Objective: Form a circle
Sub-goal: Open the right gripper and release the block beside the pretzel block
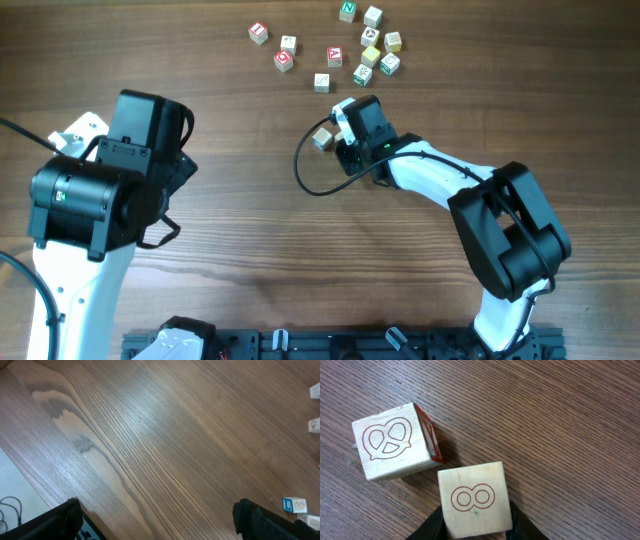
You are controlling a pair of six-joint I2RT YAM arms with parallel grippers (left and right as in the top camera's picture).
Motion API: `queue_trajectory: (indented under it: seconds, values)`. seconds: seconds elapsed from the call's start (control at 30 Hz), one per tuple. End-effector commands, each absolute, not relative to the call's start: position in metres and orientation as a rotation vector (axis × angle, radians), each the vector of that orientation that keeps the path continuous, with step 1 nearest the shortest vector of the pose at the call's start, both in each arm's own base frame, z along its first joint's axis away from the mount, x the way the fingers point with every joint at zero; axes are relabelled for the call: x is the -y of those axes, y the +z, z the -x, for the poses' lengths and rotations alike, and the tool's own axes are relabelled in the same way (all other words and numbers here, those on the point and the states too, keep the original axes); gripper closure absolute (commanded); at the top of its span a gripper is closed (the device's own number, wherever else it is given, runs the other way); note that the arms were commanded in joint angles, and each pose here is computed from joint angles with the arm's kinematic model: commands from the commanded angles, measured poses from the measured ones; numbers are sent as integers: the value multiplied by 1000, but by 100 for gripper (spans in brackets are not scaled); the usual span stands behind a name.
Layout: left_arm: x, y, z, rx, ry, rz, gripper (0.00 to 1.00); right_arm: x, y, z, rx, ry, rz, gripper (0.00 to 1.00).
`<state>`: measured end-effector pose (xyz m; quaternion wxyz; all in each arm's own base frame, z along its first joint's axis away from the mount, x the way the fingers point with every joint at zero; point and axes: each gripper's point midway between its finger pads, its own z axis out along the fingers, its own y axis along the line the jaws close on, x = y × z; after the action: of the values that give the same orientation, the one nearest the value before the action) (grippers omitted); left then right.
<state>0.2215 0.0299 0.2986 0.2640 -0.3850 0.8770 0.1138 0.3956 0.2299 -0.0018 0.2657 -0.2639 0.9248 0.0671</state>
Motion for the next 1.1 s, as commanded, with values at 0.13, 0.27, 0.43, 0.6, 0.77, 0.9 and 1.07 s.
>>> queue_trajectory:
  seconds: [0.13,0.27,0.43,0.6,0.77,0.9,1.07]
  values:
    - [-32,301,-220,-2359,307,1049,0,-222,-41,-372,-2601,187,745,83]
    - [-32,301,-220,-2359,307,1049,0,-222,-41,-372,-2602,188,745,83]
    - [-32,301,-220,-2359,307,1049,0,-223,-41,-372,-2600,194,744,82]
    - [-32,301,-220,-2359,307,1049,0,-224,-40,-374,-2601,203,711,82]
    - [-32,301,-220,-2359,307,1049,0,-225,-40,-374,-2600,204,710,82]
    - [-32,301,-220,-2359,307,1049,0,-224,-40,-374,-2600,204,709,82]
    - [-32,301,-220,-2359,307,1049,0,-227,-39,-373,-2599,225,716,78]
